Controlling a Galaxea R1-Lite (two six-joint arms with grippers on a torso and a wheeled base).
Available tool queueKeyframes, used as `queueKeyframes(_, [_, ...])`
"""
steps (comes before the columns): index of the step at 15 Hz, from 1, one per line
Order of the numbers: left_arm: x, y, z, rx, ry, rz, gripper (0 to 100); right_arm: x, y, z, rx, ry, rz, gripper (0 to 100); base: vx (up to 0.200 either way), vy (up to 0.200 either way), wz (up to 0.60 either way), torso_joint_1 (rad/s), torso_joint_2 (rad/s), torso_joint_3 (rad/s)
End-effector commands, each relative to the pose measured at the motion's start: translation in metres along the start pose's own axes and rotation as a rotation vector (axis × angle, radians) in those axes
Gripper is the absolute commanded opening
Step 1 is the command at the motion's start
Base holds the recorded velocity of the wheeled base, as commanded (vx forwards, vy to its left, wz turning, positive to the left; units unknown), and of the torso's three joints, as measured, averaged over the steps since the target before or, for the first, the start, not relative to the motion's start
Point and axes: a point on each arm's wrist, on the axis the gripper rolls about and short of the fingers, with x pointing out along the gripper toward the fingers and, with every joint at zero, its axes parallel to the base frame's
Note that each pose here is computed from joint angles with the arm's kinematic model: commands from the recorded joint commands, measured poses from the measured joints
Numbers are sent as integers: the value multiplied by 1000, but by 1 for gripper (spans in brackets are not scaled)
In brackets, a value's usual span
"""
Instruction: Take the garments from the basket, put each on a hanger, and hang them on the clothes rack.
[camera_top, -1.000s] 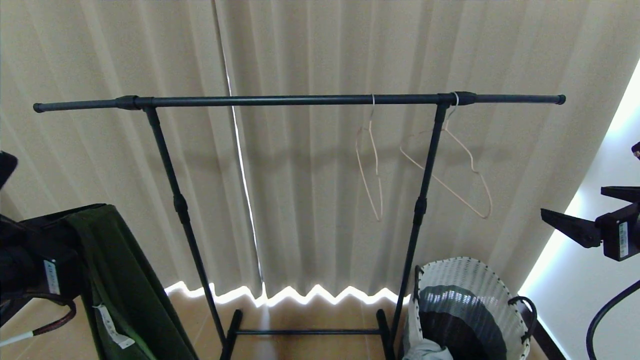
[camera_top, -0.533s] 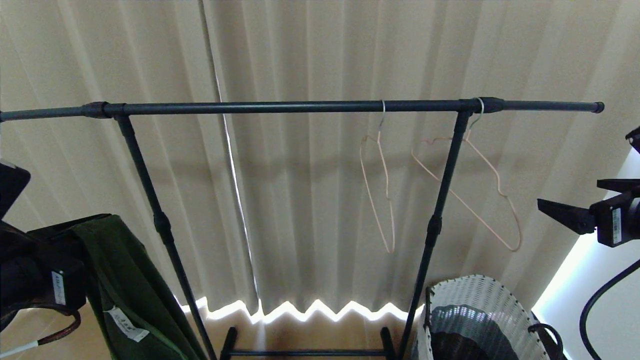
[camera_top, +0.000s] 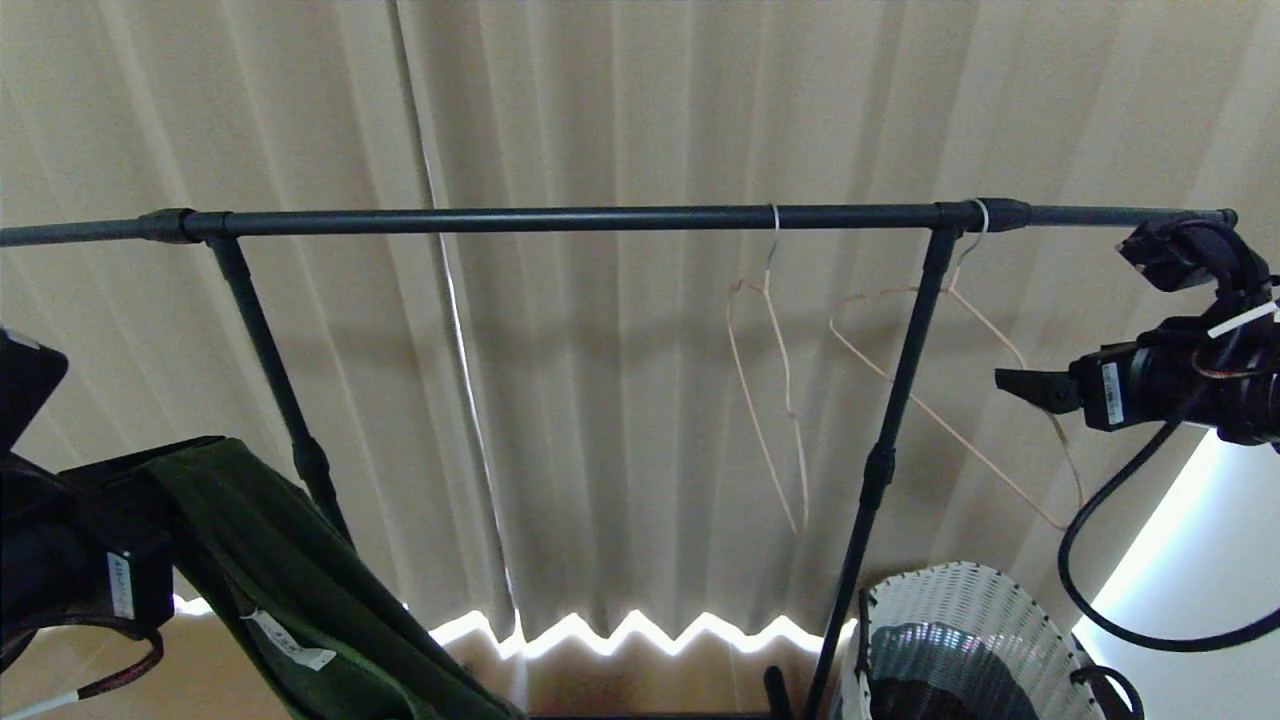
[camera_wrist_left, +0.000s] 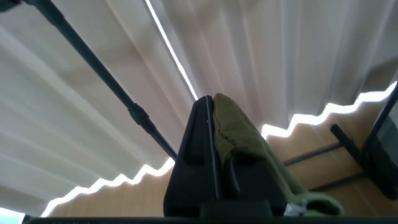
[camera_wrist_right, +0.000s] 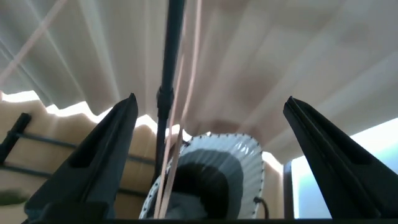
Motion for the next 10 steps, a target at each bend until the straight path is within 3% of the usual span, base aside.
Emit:
queueKeyframes(1, [1,0,0,0,1,0,0,34,1,3,36,88,2,100,0,0,0,0,0,0])
queueKeyframes(3, [0,0,0,0,1,0,0,46,2,5,77,116,-4,100,0,0,0,0,0,0])
queueKeyframes(8, [0,0,0,2,-1,0,0,56,7,1,74,144,-9,100,0,0,0,0,0,0])
queueKeyframes(9, [0,0,0,2,1,0,0,56,9,2,72,142,-3,0,0,0,0,0,0,0])
queueKeyframes(10, [0,0,0,2,1,0,0,57,11,2,68,143,0,0,0,0,0,0,0,0])
